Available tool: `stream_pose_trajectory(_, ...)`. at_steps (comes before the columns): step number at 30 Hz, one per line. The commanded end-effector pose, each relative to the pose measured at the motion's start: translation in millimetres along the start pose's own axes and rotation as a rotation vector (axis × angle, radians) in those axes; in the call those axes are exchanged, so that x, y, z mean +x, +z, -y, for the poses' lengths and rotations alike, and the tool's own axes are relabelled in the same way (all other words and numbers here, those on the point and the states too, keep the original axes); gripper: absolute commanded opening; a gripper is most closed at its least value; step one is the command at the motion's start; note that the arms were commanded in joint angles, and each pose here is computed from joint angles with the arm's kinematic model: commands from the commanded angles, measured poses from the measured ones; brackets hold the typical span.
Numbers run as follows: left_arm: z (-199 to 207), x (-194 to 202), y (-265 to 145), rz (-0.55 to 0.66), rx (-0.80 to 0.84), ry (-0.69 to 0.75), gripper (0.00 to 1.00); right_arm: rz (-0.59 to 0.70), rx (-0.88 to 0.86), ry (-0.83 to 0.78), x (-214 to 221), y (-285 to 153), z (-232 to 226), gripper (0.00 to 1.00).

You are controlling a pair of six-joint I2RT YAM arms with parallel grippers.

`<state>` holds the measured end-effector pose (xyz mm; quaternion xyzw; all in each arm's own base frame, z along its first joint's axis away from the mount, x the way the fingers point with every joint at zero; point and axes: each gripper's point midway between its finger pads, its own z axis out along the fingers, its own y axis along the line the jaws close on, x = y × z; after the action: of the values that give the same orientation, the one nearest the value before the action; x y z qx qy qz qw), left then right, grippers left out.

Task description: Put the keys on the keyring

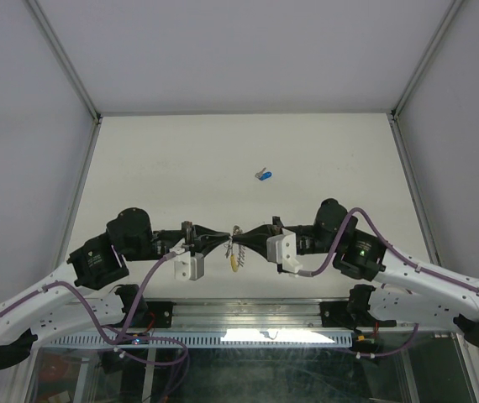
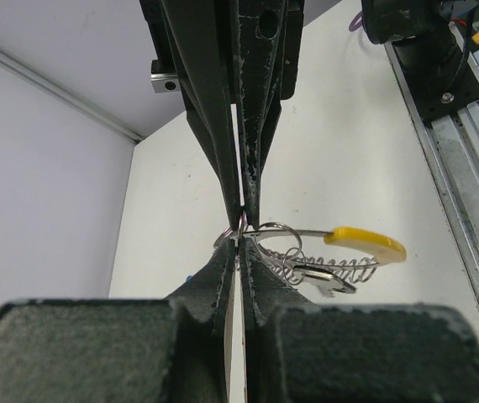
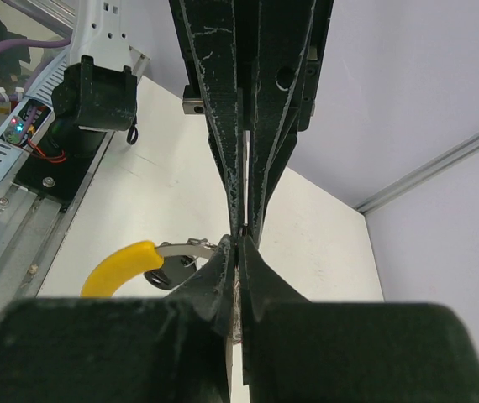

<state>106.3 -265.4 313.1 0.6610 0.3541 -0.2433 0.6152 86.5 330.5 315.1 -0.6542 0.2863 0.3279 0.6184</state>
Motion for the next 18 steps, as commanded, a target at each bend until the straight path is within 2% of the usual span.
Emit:
stream_pose_trajectory(1,-25.7,-31.2,-7.3,0.078,-0.074,0.06,0.0,0.008,0.067,0.027,-19.9,-1.7,22.4,0.0)
stream_pose_trajectory(7,-27.4,-32.6,-9.7,0.078,-0.086,0.055,0.0,-0.026,0.111,0.047,-16.0,-5.7,29.6,0.0)
stream_pose_trajectory(13,-32.1,-37.5,-12.5,0.093,-0.111,0.051,0.0,-0.041,0.123,0.045,-7.7,-5.2,27.9,0.13)
stream_pose_trajectory(18,-33.0,-41.1,-13.8,0.107,-0.116,0.054,0.0,-0.053,0.138,0.049,-1.2,-4.4,28.0,0.13)
